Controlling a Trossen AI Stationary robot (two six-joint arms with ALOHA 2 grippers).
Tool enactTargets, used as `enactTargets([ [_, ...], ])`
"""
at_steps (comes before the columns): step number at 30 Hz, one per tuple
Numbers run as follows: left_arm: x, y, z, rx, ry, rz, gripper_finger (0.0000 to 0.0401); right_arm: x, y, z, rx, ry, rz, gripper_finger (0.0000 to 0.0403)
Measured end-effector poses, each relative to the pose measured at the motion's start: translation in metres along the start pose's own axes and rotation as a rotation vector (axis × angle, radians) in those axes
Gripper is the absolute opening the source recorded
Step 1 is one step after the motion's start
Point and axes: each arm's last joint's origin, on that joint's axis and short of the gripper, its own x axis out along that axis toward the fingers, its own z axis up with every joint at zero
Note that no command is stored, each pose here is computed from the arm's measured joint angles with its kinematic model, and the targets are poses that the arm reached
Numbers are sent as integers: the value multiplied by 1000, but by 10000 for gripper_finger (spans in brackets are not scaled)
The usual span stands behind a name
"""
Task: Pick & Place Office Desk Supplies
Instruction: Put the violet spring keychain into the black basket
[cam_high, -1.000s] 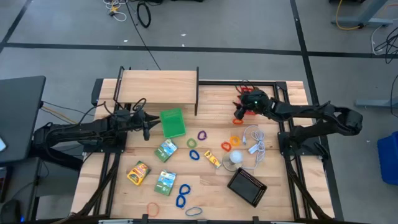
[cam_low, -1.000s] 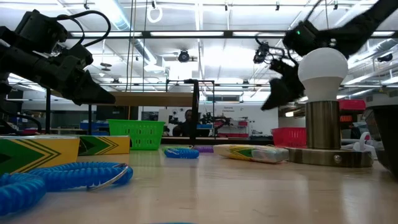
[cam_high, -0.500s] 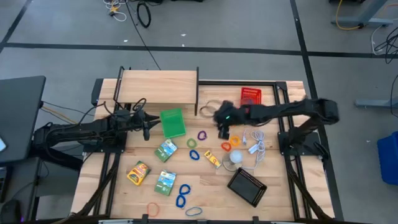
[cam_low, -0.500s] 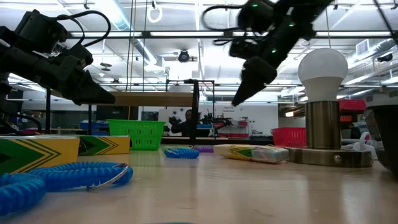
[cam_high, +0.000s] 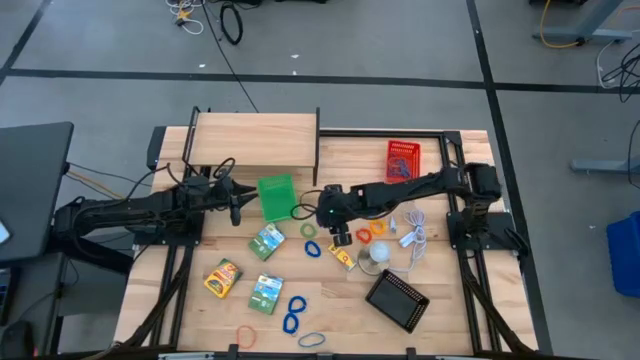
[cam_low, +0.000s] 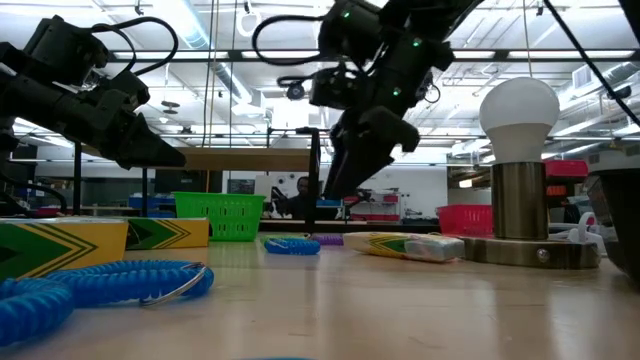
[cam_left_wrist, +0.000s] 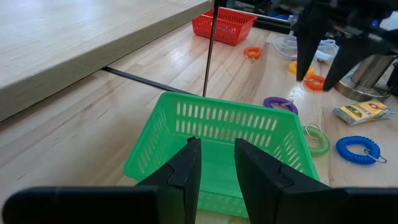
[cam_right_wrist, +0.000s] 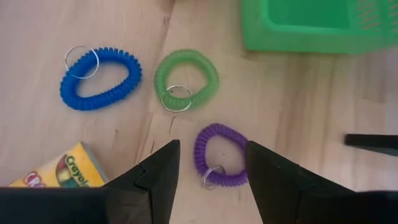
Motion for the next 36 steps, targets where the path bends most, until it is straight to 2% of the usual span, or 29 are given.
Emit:
enactTargets([
  [15, 0, 0, 0, 0, 0, 0, 104, 32, -2, -8, -41, 117, 47, 188],
  [24, 0, 0, 2, -2, -16, 1, 104, 47, 1, -10, -97, 116, 66, 181],
  [28, 0, 0, 1, -2, -15, 0, 104, 47, 4, -9, -111, 109, 77, 144],
  [34, 0, 0, 1, -2, -15, 0, 104, 47, 14, -7, -127, 111, 80, 23],
  [36, 0, 0, 1, -2, -15, 0, 104, 47, 18, -6, -136, 112, 76, 15],
])
